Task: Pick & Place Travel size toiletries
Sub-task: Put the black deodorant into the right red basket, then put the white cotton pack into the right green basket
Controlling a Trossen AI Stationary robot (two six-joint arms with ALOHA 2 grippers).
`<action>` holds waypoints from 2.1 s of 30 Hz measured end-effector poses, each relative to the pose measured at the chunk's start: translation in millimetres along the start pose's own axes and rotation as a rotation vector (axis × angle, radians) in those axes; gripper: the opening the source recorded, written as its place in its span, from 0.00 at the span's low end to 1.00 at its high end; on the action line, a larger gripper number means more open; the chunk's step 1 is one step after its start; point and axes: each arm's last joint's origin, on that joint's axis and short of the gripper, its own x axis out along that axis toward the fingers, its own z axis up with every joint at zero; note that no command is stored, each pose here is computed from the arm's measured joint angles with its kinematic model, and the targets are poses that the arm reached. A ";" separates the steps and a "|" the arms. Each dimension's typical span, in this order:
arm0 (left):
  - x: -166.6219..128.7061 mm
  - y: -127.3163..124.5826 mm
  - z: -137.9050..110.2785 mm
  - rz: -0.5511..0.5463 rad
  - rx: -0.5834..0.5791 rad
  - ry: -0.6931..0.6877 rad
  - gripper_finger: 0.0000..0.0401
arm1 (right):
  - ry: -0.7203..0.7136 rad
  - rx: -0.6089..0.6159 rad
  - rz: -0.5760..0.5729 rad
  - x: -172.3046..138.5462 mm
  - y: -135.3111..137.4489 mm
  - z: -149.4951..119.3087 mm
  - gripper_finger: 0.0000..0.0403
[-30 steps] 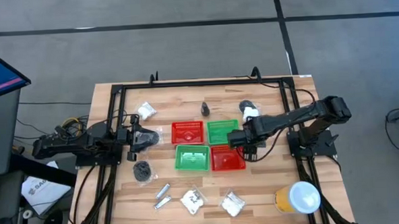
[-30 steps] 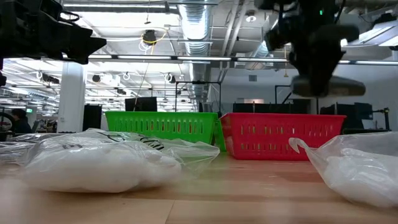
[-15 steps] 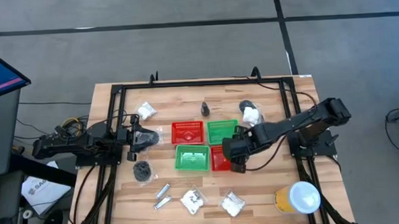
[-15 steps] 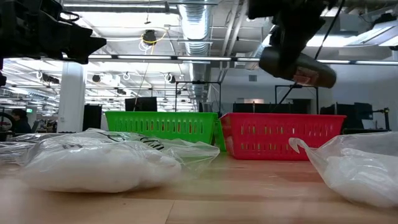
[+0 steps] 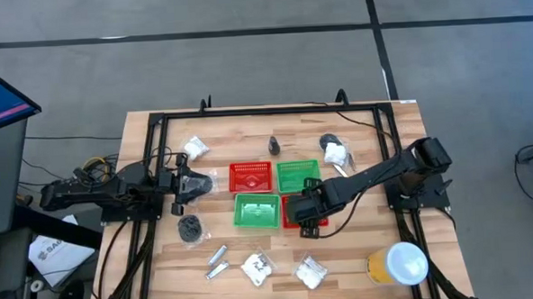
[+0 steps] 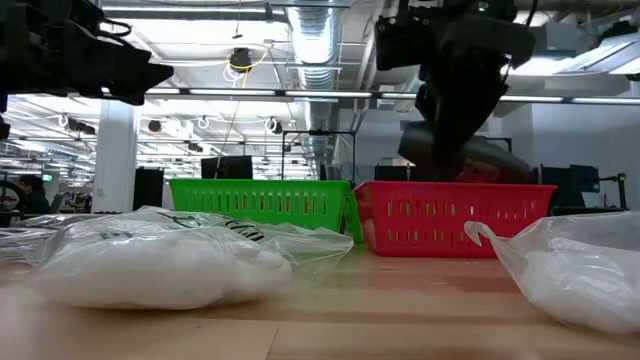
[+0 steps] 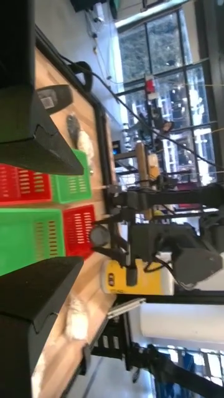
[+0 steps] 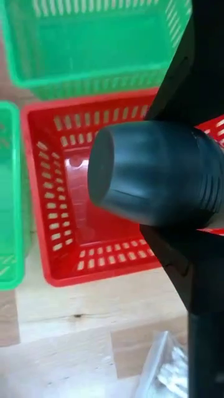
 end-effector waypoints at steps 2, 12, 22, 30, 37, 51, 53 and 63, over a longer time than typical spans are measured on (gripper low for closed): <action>0.3 0.0 -0.1 -0.001 0.000 0.002 0.53 | 0.016 -0.002 -0.006 0.7 -1.3 -1.6 0.56; 1.0 0.1 0.3 0.000 0.000 -0.002 0.53 | -0.001 0.002 0.001 1.7 -0.3 0.5 0.54; 1.0 0.1 0.6 0.000 0.000 -0.005 0.53 | -0.001 0.000 0.000 1.7 -0.3 0.4 0.62; 1.0 0.2 0.9 0.001 0.000 -0.008 0.53 | -0.007 -0.001 0.003 1.5 0.5 0.9 0.60; 1.0 0.2 1.1 0.001 0.000 -0.009 0.53 | -0.013 -0.022 0.012 0.0 7.9 -1.6 0.58; 1.0 0.2 1.7 0.000 -0.129 -0.016 0.53 | -0.106 -0.119 0.264 -12.1 58.1 -8.7 0.56; 1.0 0.2 1.7 0.000 -0.158 -0.017 0.53 | -0.124 -0.130 0.288 -15.5 69.1 -12.7 0.55; 1.0 0.3 2.2 -0.002 -0.313 -0.021 0.53 | -0.193 -0.130 0.397 -30.8 112.2 -31.9 0.55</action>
